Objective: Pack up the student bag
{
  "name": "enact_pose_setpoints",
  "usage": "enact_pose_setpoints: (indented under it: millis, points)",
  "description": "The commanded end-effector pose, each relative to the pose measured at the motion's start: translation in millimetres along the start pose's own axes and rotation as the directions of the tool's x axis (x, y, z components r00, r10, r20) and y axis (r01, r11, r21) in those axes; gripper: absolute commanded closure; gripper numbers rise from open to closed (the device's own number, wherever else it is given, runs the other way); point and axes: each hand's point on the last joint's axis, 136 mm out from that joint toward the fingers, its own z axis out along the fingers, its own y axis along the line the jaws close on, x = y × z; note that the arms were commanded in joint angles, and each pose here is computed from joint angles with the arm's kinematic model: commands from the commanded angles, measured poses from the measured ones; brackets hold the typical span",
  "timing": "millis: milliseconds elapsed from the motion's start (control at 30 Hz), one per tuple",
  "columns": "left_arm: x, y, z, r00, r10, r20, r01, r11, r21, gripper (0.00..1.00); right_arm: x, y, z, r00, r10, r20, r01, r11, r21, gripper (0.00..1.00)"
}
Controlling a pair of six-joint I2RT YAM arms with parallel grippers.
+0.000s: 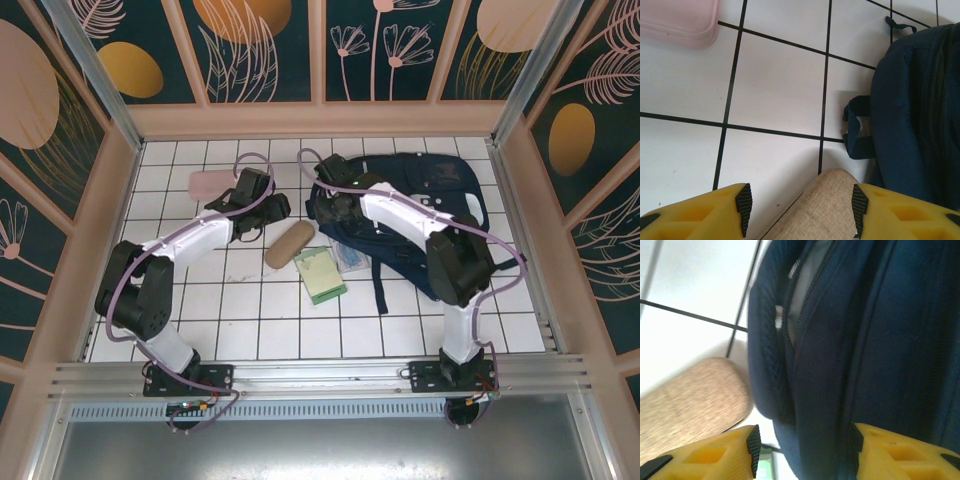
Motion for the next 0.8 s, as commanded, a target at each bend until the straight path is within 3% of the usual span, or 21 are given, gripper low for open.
enact_pose_setpoints:
  millis: [0,200,233,267,367,500,767]
  points:
    - [1.2,6.1,-7.2,1.000,-0.019,0.011,0.019,1.000,-0.012,0.42,-12.6,5.4,13.4,1.000,0.020,0.019,-0.020,1.000,-0.014,0.46]
    - [9.1,8.5,-9.0,0.999,-0.033,-0.002,0.033,0.999,0.002,0.42,-1.7,-4.7,48.4,1.000,-0.019,-0.021,0.021,0.995,0.097,0.45]
    - [10.1,7.4,-9.2,0.999,-0.034,-0.003,0.035,0.999,0.011,0.42,1.4,-7.7,52.9,0.999,-0.024,-0.029,0.027,0.993,0.116,0.49]
    - [10.9,6.7,-8.9,0.999,-0.035,-0.005,0.035,0.999,0.018,0.42,4.2,-12.6,56.1,0.999,-0.019,-0.036,0.024,0.990,0.141,0.57]
    - [13.1,1.0,-7.6,0.999,-0.036,-0.017,0.036,0.998,0.052,0.42,4.1,-30.2,55.0,1.000,0.002,-0.027,0.004,0.976,0.216,0.98]
    - [19.2,-19.6,-4.2,0.998,-0.030,-0.054,0.038,0.985,0.170,0.43,-14.7,-50.0,26.5,0.998,0.030,0.048,-0.042,0.963,0.266,1.00]
    - [42.5,-72.7,8.8,0.992,0.024,-0.125,0.019,0.943,0.333,0.56,-51.9,-96.0,-44.6,0.970,0.122,0.212,-0.181,0.941,0.286,1.00]
